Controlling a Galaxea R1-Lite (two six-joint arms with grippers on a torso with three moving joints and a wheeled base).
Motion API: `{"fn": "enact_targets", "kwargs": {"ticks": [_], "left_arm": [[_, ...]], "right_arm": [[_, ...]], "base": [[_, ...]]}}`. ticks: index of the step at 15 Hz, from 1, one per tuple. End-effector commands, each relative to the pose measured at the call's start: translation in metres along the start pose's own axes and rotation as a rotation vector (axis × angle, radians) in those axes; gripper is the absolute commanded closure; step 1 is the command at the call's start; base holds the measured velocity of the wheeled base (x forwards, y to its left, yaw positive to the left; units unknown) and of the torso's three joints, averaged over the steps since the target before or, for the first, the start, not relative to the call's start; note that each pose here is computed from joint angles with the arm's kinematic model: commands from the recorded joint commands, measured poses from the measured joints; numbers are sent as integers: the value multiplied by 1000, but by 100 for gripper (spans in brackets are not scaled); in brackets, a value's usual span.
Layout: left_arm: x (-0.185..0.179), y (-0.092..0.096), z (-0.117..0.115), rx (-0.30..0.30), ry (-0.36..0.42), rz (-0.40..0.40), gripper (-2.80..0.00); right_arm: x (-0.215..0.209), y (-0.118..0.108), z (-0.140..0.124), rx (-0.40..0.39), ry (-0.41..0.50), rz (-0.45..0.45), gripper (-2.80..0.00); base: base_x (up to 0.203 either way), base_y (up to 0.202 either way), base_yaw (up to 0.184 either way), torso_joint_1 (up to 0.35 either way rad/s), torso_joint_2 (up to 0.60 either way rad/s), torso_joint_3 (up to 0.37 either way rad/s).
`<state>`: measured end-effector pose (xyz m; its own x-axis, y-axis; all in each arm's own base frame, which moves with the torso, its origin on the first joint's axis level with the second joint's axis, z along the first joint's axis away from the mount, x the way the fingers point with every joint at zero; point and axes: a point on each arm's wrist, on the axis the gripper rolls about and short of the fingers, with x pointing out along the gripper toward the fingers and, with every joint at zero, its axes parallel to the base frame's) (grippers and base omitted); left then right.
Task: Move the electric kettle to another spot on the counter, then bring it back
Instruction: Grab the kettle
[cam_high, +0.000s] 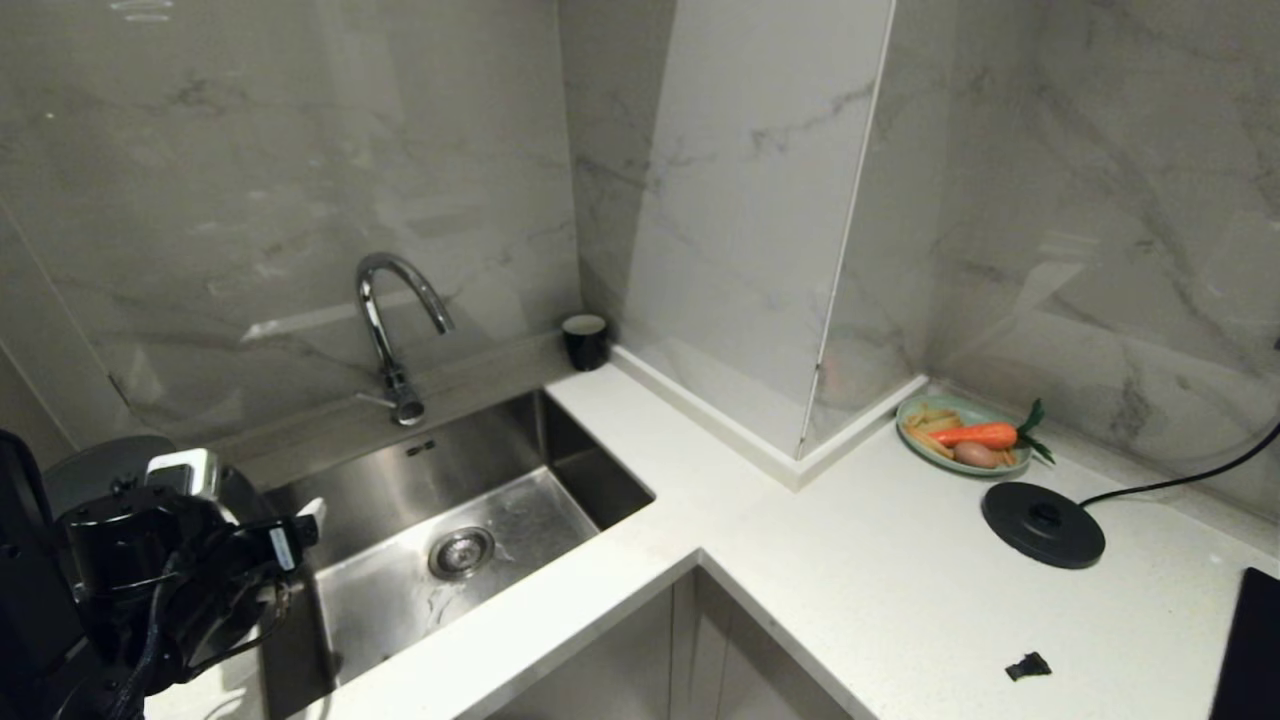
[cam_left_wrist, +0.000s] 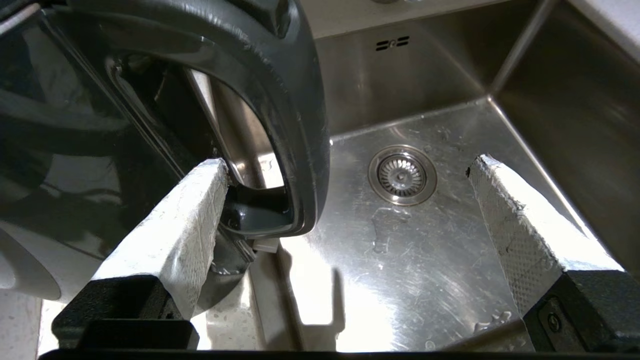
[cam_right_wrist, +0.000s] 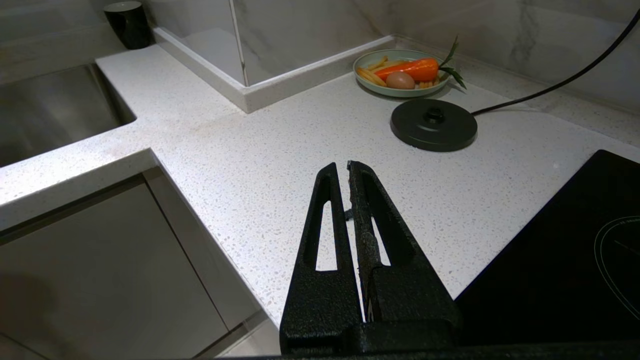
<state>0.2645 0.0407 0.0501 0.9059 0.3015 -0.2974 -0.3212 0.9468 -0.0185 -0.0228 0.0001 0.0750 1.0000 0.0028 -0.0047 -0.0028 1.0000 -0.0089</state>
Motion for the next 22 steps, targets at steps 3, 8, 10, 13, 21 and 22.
{"fn": "enact_targets", "kwargs": {"ticks": [3, 8, 10, 13, 21, 22], "left_arm": [[10, 6, -1, -10, -4, 10, -280], [22, 6, -6, -10, 4, 7, -280], [24, 5, -6, -11, 1, 6, -280], [32, 4, -2, -16, -22, -2, -280], [52, 6, 1, -26, -59, 12, -280], [53, 6, 2, -26, -62, 12, -280]], "right_arm": [[0, 0, 0, 0, 0, 0, 0], [0, 0, 0, 0, 0, 0, 0], [0, 0, 0, 0, 0, 0, 0], [0, 0, 0, 0, 0, 0, 0], [0, 0, 0, 0, 0, 0, 0], [0, 0, 0, 0, 0, 0, 0]], "base": [[0, 0, 0, 0, 0, 0], [0, 0, 0, 0, 0, 0], [0, 0, 0, 0, 0, 0], [0, 0, 0, 0, 0, 0], [0, 0, 0, 0, 0, 0], [0, 0, 0, 0, 0, 0]]}}
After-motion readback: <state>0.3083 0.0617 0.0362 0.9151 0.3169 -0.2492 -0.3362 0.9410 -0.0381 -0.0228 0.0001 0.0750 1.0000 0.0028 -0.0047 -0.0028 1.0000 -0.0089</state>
